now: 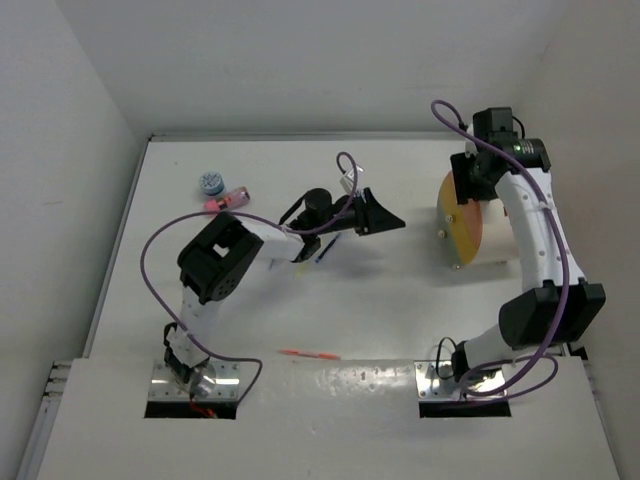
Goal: Sort the stationery into containers
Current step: Open the drawer in the storage box.
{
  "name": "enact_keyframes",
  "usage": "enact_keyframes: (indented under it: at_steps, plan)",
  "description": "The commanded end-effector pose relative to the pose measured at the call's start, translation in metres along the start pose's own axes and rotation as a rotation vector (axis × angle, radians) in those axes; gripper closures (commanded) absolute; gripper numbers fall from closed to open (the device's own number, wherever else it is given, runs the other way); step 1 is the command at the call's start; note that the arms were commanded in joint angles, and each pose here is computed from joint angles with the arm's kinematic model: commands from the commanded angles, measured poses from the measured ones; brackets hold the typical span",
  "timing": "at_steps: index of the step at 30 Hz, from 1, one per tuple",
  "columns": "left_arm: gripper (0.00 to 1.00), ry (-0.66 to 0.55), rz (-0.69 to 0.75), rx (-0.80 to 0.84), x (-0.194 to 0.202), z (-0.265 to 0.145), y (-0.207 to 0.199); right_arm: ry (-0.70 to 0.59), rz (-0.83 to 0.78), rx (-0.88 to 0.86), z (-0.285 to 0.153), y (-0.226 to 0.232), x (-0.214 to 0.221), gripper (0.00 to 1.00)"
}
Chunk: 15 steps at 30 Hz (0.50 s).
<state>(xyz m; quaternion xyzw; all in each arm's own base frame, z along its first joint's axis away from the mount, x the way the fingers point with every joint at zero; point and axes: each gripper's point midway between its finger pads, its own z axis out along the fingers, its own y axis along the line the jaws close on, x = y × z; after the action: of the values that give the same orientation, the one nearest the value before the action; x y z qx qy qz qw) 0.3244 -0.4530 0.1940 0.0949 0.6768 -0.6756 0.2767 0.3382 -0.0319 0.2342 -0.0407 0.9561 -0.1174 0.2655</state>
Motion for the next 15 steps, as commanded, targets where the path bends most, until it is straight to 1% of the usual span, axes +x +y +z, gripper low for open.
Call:
enact_keyframes:
  at_steps: [1, 6, 8, 10, 11, 12, 14, 15]
  plan:
    - [0.24, -0.11, 0.079, 0.156, -0.021, 0.024, -0.046, 0.019, 0.02, -0.016, 0.004, 0.0, 0.005, 0.45]
    - [0.25, -0.163, 0.035, 0.118, -0.018, 0.047, -0.012, 0.05, 0.054, -0.064, 0.007, 0.008, 0.012, 0.46]
    - [0.25, -0.173, 0.027, 0.111, -0.016, 0.056, -0.001, 0.043, 0.058, -0.076, 0.005, 0.009, 0.01, 0.46]
    - [0.24, -0.173, 0.009, 0.1, -0.013, 0.062, 0.01, 0.045, 0.094, -0.058, -0.001, -0.004, 0.01, 0.46]
    - [0.25, -0.176, 0.007, 0.102, -0.013, 0.064, 0.01, 0.03, 0.108, -0.049, -0.007, -0.01, 0.005, 0.45]
    - [0.25, -0.18, 0.006, 0.104, -0.012, 0.065, 0.011, 0.045, 0.114, -0.05, -0.013, -0.013, 0.009, 0.45]
    - [0.24, -0.18, 0.009, 0.111, -0.012, 0.068, 0.011, 0.058, 0.16, -0.049, -0.017, -0.023, 0.017, 0.42]
    - [0.25, -0.176, 0.009, 0.116, -0.009, 0.07, 0.01, 0.049, 0.177, -0.083, -0.024, -0.02, 0.021, 0.4]
